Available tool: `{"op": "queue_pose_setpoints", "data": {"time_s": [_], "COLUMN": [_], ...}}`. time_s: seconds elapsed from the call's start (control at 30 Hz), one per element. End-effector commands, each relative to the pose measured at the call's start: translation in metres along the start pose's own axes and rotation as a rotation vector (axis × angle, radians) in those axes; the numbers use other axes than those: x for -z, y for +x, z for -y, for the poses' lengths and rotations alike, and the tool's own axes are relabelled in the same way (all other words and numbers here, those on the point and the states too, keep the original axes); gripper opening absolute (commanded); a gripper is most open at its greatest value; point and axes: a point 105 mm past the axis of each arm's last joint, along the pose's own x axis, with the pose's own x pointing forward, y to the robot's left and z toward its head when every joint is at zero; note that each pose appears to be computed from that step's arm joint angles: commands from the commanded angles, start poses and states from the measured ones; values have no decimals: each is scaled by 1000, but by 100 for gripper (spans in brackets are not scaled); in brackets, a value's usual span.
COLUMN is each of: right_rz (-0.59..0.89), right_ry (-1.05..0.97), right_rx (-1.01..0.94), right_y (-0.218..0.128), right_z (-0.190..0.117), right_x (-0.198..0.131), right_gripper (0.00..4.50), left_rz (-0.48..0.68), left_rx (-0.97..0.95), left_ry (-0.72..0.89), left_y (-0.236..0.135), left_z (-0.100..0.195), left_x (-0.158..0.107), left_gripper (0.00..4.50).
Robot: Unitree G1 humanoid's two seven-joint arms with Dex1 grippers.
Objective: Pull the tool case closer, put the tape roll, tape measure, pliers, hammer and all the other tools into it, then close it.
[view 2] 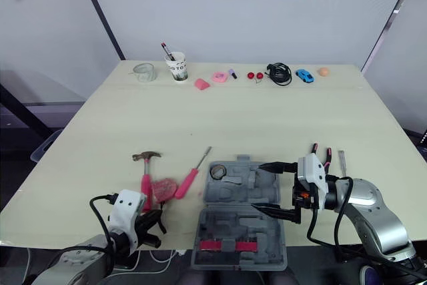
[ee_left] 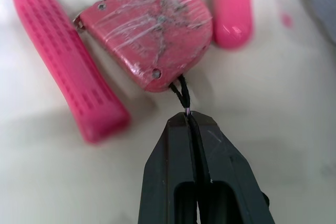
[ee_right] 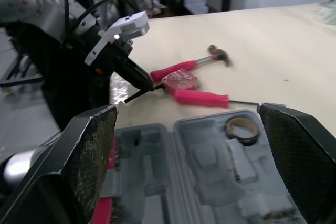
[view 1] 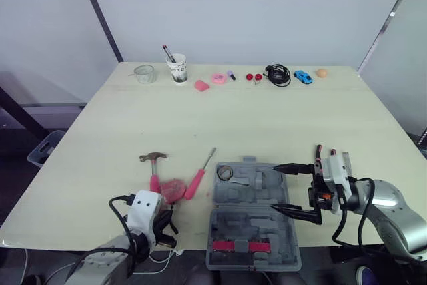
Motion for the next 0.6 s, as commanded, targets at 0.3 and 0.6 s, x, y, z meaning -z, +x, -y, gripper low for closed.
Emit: {"op": "queue_pose_setpoints", "data": {"time_s": [0.3, 0.6], "right_rz": [3, -2], "right_ry": [-43, -41], "right_rx": [-19, -19], "right_y": [0, -1], "right_z": [0, -2], "right_x": [0, 5], "right_gripper": [450, 450], "left_rz": [1, 13], "left_rx": [64, 115], "left_ry": [3, 25], "left_y": [-27, -32], "left_z": [8, 13], "left_x": [6, 7], "left_gripper": [4, 85]}}
